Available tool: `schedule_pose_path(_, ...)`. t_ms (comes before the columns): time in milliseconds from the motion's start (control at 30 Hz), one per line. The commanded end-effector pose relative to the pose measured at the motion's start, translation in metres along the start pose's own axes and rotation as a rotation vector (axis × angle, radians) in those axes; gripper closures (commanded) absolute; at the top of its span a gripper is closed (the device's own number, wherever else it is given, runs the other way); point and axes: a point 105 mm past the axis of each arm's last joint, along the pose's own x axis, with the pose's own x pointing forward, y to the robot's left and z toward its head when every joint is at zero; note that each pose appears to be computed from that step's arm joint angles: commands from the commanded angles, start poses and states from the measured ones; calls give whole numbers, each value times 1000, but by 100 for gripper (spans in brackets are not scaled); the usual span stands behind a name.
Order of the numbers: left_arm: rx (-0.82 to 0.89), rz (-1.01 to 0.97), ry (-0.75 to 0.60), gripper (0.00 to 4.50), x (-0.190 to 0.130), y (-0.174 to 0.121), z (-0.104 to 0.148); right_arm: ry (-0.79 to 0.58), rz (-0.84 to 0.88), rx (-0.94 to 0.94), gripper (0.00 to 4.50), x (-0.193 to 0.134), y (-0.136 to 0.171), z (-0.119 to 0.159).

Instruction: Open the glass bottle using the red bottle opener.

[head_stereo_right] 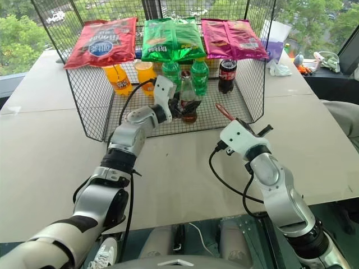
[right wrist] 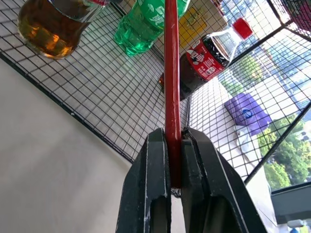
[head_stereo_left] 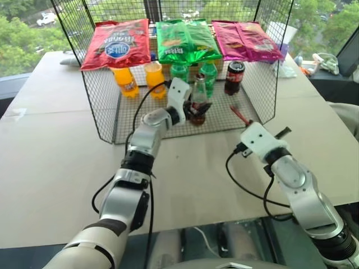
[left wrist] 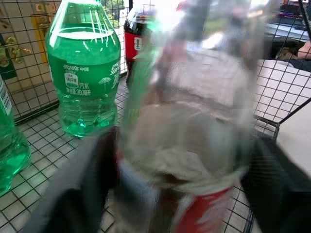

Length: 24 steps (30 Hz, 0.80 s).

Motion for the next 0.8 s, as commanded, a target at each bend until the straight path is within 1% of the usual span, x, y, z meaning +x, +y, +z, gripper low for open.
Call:
schedule_pose_path(33, 27, -12, -37, 186, 3, 1, 11, -48, -52, -24, 450, -6, -12, 12)
schedule_pose_path(100, 22, -20, -51, 186, 1, 2, 13, -48, -57, -24, 450, -6, -12, 11)
schedule_pose_path(167, -8, -70, -92, 186, -3, -2, 21, -49, -74, -26, 450, -7, -14, 12)
schedule_pose_path(267, -21, -201, -147, 186, -16, -19, 35, -67, -131, -26, 450, -8, -24, 14)
schedule_pose_path(333, -24, -263, -151, 186, -23, -30, 38, -107, -180, -17, 450, -8, -31, 20)
schedule_pose_path(467, 6, -320, -121, 186, -29, -46, 30, -180, -249, -21, 450, -9, -40, 31)
schedule_pose_path(600, 17, -332, -108, 186, -23, -59, 23, -207, -281, -51, 450, -8, -40, 34)
schedule_pose_path(700, 37, -354, -69, 186, -15, -73, 12, -221, -306, -90, 450, -5, -40, 35)
schedule_pose_path(800, 51, -366, -30, 186, -11, -79, 3, -232, -296, -142, 450, -3, -36, 35)
